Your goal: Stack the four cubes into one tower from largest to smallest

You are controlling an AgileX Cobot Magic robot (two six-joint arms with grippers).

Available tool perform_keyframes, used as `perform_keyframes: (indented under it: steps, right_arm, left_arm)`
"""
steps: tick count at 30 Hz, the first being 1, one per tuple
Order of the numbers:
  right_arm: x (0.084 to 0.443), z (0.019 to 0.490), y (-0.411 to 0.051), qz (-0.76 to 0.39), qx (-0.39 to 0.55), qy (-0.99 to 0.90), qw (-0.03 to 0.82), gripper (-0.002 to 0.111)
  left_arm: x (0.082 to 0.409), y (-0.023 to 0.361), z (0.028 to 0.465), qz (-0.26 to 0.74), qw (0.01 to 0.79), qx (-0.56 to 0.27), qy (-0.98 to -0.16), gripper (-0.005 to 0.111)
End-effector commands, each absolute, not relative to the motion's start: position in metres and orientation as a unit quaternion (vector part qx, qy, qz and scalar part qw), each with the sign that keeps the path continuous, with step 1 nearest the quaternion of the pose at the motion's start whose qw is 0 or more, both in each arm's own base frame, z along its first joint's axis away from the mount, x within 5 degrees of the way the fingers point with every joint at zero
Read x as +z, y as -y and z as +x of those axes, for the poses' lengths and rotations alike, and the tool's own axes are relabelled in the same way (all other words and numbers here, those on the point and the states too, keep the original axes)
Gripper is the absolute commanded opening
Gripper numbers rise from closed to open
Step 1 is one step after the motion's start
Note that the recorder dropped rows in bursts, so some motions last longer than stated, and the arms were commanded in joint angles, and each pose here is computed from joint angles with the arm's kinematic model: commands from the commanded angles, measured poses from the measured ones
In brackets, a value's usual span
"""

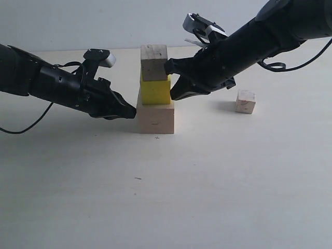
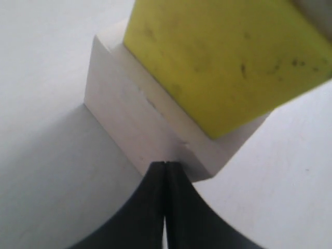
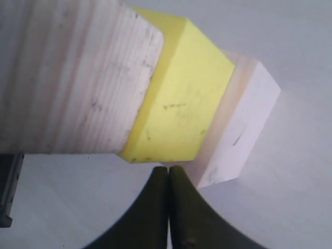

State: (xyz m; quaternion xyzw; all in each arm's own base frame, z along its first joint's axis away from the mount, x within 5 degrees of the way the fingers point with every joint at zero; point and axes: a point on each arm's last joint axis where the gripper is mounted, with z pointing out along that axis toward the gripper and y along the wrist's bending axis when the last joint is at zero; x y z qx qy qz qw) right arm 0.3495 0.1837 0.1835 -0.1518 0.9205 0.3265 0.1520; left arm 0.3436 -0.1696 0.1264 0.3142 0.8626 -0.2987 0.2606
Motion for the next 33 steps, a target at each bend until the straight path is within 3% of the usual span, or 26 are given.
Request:
perform_keyframes:
  steps: [1, 33]
  right_arm:
    - [0.1881, 0.3503, -0.1819, -0.161, 0.323, -0.919, 0.162, 0.000]
    - [0.1905, 0.3549, -0.1830, -0.140, 0.331, -0.915, 0.184, 0.000]
  left_arm:
    - [0.1318, 0.1721, 0.3421, 0.314, 0.266, -0.306, -0.859, 0.000]
    - [0.1318, 0.1721, 0.3421, 0.314, 0.266, -0.306, -0.859, 0.000]
